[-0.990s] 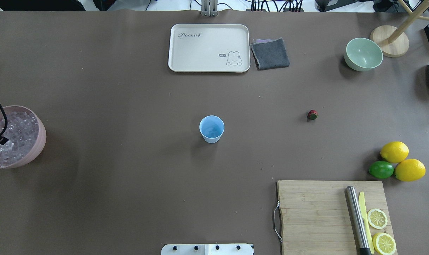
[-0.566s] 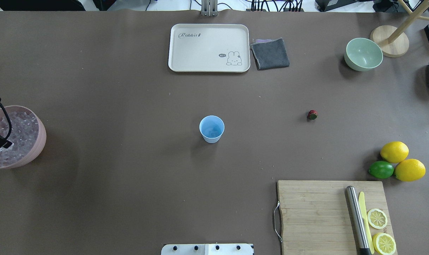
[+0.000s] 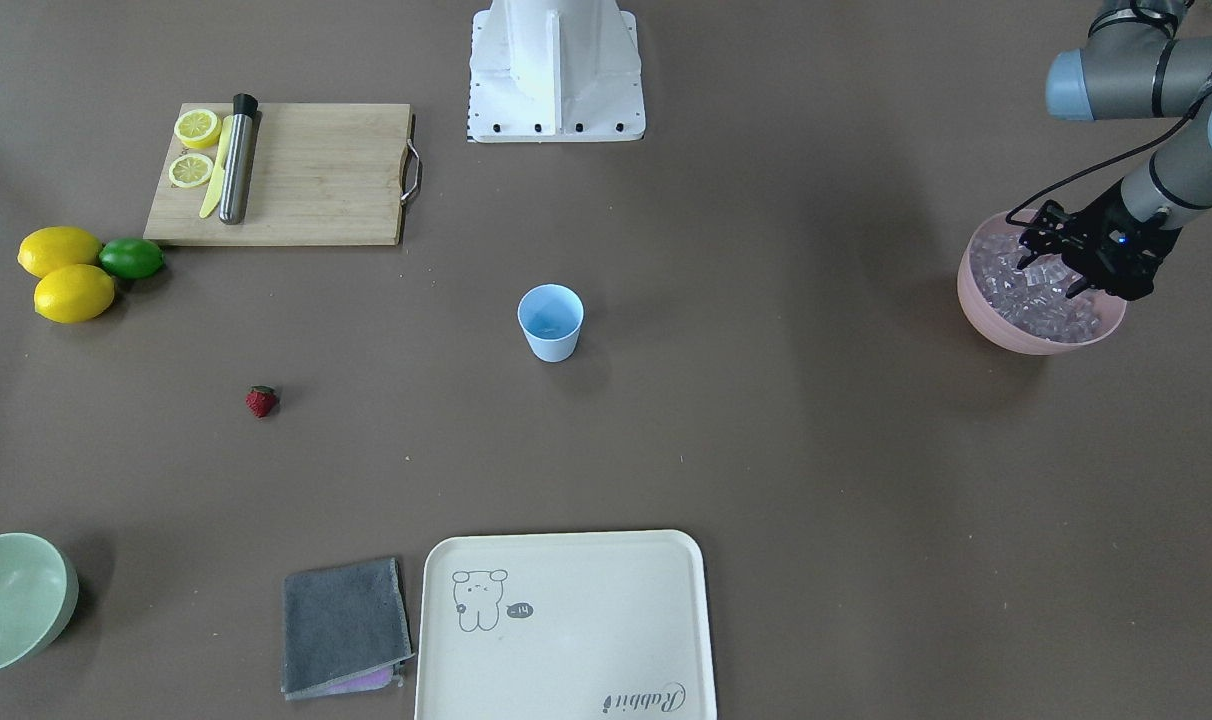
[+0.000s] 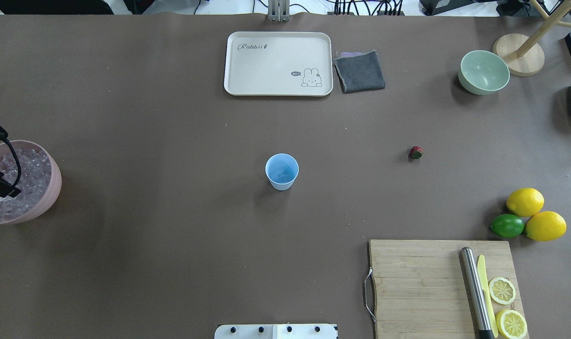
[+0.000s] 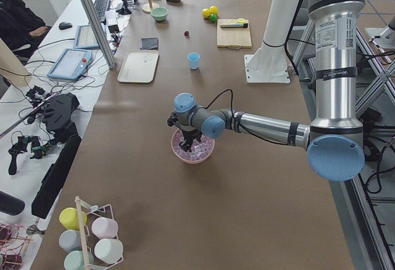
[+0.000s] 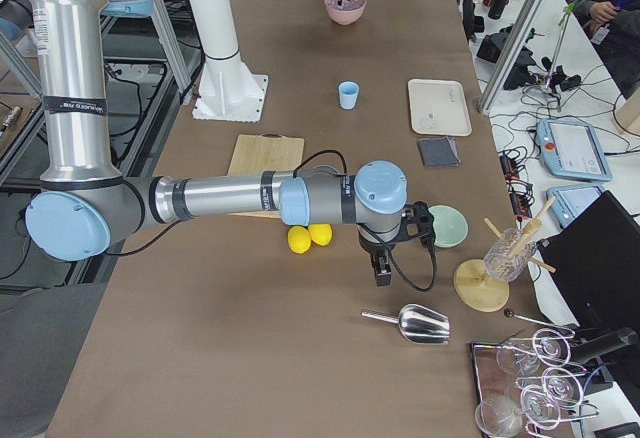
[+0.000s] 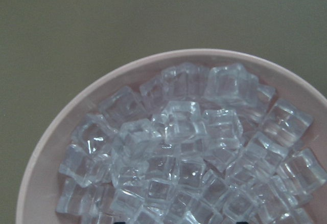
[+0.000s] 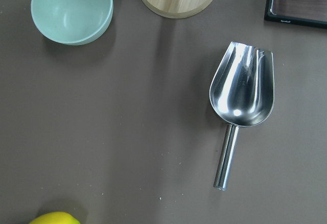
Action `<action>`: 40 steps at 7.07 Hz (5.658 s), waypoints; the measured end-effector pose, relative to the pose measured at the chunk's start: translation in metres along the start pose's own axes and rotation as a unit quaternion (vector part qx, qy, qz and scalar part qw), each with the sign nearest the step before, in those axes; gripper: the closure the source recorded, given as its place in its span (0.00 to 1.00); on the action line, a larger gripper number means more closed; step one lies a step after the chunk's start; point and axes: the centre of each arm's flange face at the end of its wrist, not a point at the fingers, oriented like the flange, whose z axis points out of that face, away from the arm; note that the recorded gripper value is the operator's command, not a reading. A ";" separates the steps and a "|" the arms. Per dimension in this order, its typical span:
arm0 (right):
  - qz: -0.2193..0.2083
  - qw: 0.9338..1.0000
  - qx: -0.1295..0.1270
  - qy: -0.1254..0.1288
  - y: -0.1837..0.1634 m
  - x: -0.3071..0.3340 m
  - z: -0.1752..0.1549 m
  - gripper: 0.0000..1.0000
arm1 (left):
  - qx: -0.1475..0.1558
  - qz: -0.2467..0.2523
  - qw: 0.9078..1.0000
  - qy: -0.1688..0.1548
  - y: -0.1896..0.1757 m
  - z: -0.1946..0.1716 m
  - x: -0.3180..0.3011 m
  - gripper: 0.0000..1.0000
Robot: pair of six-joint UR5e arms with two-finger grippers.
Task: Put ice and strawberries in cup
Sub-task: 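Lower the left gripper and grasp another ice cube, then carry the ice cube with the left gripper over the blue cup, then open the left gripper to release the ice cube into the cup, then move the left gripper back toward the pink ice bowl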
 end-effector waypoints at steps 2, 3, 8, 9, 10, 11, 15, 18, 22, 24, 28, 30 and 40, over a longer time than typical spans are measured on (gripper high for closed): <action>0.000 1.000 0.000 0.000 0.001 0.000 0.000 0.00 | -0.004 0.001 1.000 0.001 0.001 0.004 0.001 0.46; 0.000 1.000 0.000 -0.001 0.001 0.000 0.000 0.00 | -0.005 0.000 1.000 0.001 0.002 0.005 0.001 0.65; 0.001 1.000 -0.001 -0.001 0.003 0.000 0.001 0.00 | -0.010 0.005 1.000 0.005 0.001 0.009 0.007 1.00; 0.001 1.000 0.000 -0.001 0.003 0.000 0.000 0.00 | -0.010 0.007 1.000 0.007 0.000 0.008 0.008 1.00; 0.000 1.000 0.000 -0.001 0.002 -0.001 0.000 0.00 | -0.007 0.009 1.000 0.017 -0.003 0.005 0.011 1.00; -0.001 1.000 0.001 -0.001 0.002 -0.001 -0.001 0.00 | -0.003 0.010 0.999 0.032 -0.005 -0.001 0.016 1.00; 0.001 1.000 0.000 -0.001 0.000 0.000 0.000 0.00 | 0.015 0.022 0.999 0.031 -0.040 -0.095 0.046 1.00; 0.003 1.000 -0.002 -0.002 0.003 0.001 0.002 0.00 | 0.026 -0.008 0.999 0.024 -0.147 -0.224 0.120 1.00; 0.003 1.000 -0.003 0.000 0.001 0.004 0.003 0.00 | 0.092 -0.087 0.982 0.144 -0.273 -0.171 0.338 1.00; 0.002 1.000 -0.002 -0.001 0.000 0.002 0.002 0.00 | 0.112 -0.093 0.980 0.136 -0.303 -0.126 0.390 1.00; 0.000 1.000 0.000 0.000 0.002 0.000 0.001 0.00 | 0.155 -0.106 0.976 0.110 -0.333 -0.060 0.438 1.00; -0.002 1.000 0.001 0.000 0.005 -0.001 -0.001 0.00 | 0.158 -0.107 0.976 0.107 -0.330 -0.049 0.452 1.00; -0.002 1.000 0.004 0.000 0.001 -0.004 -0.003 0.00 | 0.166 -0.168 0.968 0.088 -0.347 -0.056 0.446 0.03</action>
